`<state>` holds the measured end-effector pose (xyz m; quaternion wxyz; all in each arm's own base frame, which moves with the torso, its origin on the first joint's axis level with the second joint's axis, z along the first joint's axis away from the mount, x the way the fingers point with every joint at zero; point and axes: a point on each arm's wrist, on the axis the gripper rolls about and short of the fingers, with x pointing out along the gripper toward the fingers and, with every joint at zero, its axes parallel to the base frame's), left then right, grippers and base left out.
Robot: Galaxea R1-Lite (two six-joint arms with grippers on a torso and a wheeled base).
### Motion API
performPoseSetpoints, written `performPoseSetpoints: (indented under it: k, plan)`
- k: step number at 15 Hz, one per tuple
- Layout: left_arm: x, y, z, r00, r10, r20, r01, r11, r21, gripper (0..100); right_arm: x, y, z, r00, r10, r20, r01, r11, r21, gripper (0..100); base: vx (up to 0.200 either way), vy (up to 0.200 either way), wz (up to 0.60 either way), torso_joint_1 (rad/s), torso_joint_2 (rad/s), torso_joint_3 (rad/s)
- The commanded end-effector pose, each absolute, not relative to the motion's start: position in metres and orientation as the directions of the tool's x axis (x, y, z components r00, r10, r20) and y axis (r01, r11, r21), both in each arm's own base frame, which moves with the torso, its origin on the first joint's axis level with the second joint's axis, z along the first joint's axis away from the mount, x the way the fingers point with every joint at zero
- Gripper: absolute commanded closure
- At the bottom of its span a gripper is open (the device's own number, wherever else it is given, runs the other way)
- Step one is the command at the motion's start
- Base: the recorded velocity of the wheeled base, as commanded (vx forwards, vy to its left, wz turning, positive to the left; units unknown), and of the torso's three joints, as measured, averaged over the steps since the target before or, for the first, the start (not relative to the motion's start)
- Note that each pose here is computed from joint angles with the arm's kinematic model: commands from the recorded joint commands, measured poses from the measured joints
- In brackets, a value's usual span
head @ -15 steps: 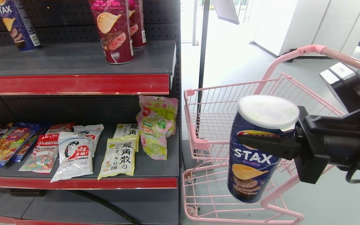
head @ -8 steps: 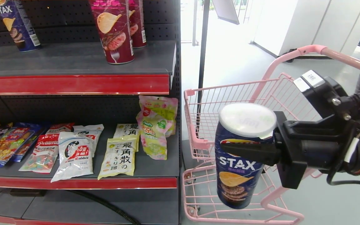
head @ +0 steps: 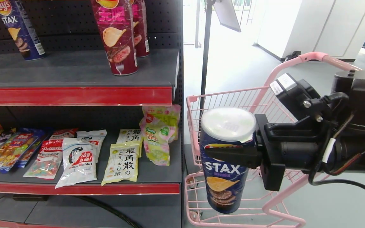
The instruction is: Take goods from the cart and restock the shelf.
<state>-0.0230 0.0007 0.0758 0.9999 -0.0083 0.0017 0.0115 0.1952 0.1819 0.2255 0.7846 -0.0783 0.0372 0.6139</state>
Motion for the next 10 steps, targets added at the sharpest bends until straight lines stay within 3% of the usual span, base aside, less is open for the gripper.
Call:
performPoseSetpoints:
  k: [1, 10]
  plan:
    - [-0.0229, 0.0007, 0.0757, 1.000, 0.023, -0.005, -0.023, 1.000, -0.017, 0, 0.1957, 0.1821, 0.2252, 0.243, 0.957, -0.156, -0.969, 0.234, -0.075, 100, 0.000, 0.000, 0.00, 0.144, -0.46, -0.305]
    - [-0.0229, 0.0007, 0.0757, 1.000, 0.023, -0.005, -0.023, 1.000, -0.017, 0, 0.1937, 0.1793, 0.2332, 0.250, 0.959, -0.131, -0.967, 0.240, -0.089, 100, 0.000, 0.000, 0.00, 0.181, -0.50, -0.329]
